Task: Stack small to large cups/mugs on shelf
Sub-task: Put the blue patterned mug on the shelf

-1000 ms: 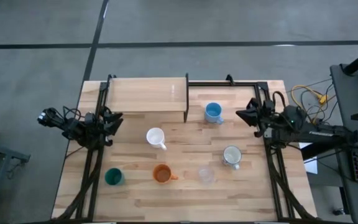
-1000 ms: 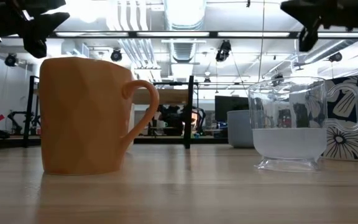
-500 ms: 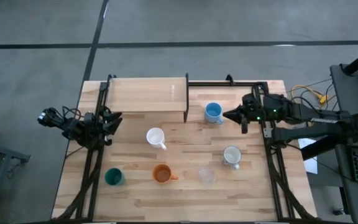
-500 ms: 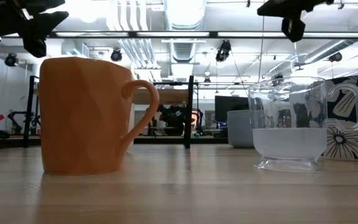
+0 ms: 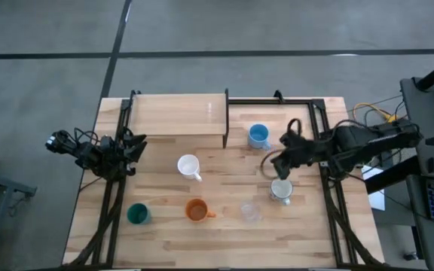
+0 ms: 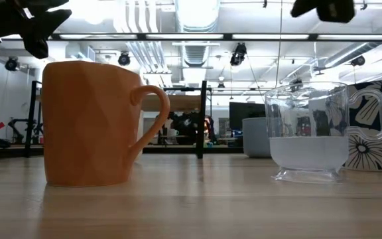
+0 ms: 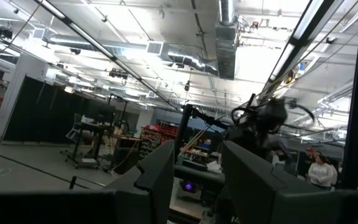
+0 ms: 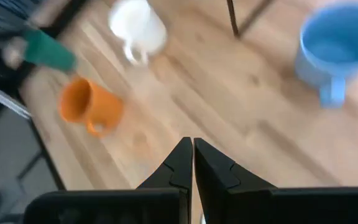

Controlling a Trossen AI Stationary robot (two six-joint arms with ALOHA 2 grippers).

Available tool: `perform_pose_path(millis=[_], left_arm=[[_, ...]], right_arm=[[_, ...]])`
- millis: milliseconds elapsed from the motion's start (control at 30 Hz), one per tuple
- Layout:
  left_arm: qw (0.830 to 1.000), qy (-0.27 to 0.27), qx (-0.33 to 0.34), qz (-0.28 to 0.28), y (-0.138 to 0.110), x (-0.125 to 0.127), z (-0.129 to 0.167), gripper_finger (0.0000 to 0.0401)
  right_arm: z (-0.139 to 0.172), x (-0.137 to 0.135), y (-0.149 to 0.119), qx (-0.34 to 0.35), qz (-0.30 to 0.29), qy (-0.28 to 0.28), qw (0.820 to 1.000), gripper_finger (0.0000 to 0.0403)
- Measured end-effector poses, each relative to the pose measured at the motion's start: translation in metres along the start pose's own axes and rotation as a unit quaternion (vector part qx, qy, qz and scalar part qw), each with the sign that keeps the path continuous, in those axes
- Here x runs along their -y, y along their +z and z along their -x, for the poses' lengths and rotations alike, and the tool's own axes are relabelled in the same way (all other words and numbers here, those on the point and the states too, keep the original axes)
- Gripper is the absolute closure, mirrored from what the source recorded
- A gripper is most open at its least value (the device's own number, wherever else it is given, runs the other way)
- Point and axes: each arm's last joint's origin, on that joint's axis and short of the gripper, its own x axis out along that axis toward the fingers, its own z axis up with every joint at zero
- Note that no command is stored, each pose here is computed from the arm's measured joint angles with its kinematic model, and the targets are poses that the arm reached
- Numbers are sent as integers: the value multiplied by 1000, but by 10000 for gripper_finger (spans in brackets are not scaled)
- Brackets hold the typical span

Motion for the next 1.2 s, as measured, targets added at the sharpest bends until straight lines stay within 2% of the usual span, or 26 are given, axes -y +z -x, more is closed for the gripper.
perform_pose_path(millis=[167,333,400,600,800,967,1200], left_arm=[[1000,0,0,0,0,0,0,279],[1000,0,0,0,0,0,0,279],[1000,0,0,0,0,0,0,279],[1000,-1,0,0,0,0,0,279],[1000,0,-1,0,0,0,0,279],[1000,-1,-1,0,0,0,0,279],[1000,-1,-1,0,0,0,0,279]], right_arm=[[-15,-24,-10,-85,-20,-83,993,394],[-39,-41,-20,-166,-10,-170,971,394],[-48,-46,-24,-190,-1,-188,964,394],[-75,-57,-32,-245,14,-204,948,394],[-83,-62,-36,-275,3,-200,940,384],[-83,-62,-36,-268,-26,-206,941,348],[-85,-65,-36,-255,-65,-199,944,269]])
